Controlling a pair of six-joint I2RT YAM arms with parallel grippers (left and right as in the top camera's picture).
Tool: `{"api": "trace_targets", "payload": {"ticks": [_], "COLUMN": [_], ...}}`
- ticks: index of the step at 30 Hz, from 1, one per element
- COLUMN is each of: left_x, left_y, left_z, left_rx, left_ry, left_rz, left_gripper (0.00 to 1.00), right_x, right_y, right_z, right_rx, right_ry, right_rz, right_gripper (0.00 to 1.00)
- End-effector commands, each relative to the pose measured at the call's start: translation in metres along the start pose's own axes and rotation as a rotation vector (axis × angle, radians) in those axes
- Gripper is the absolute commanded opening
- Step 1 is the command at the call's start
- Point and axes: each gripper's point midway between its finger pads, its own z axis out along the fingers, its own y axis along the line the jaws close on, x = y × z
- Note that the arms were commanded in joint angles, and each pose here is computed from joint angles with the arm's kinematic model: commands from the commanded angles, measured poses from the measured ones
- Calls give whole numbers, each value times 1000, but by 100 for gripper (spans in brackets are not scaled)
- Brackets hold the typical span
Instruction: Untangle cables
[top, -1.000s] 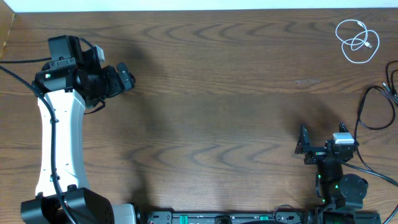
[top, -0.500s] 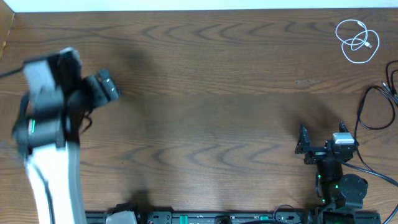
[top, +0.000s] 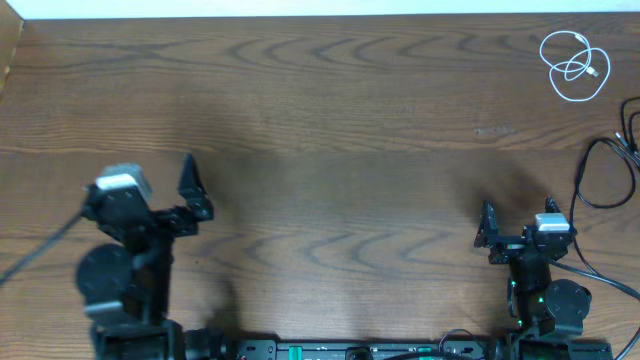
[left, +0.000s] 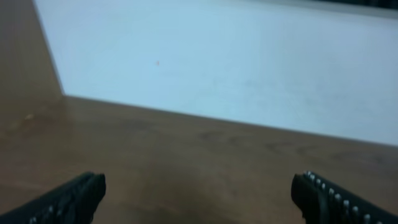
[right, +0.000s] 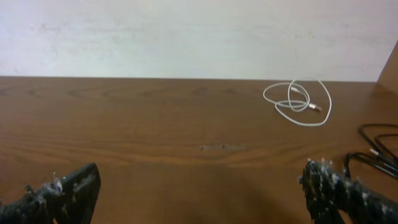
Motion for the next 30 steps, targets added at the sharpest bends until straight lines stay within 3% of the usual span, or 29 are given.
{"api": "trace_targets", "payload": {"ticks": [1,7,14,18,30], "left_x": [43,86,138,176,169], "left_y": [-8,-13,-10,0,0], "left_z": [7,14,15,13,12], "left_rx": [61,95,104,70,66], "left_ry": [-22,-100,-80,64,30], "left_rz": [33,71,145,145,144], "left_gripper": [100,100,100,100,100], "right_x": [1,1,1,1,1], "right_y": [-3,-3,-3,-3,-3], "right_z": [0,0,0,0,0], "right_rx": [11,11,11,11,11], "right_ry": [-1,-1,0,0,1], "right_rz": [14,14,13,14,14], "right_gripper": [99,99,99,99,99]}}
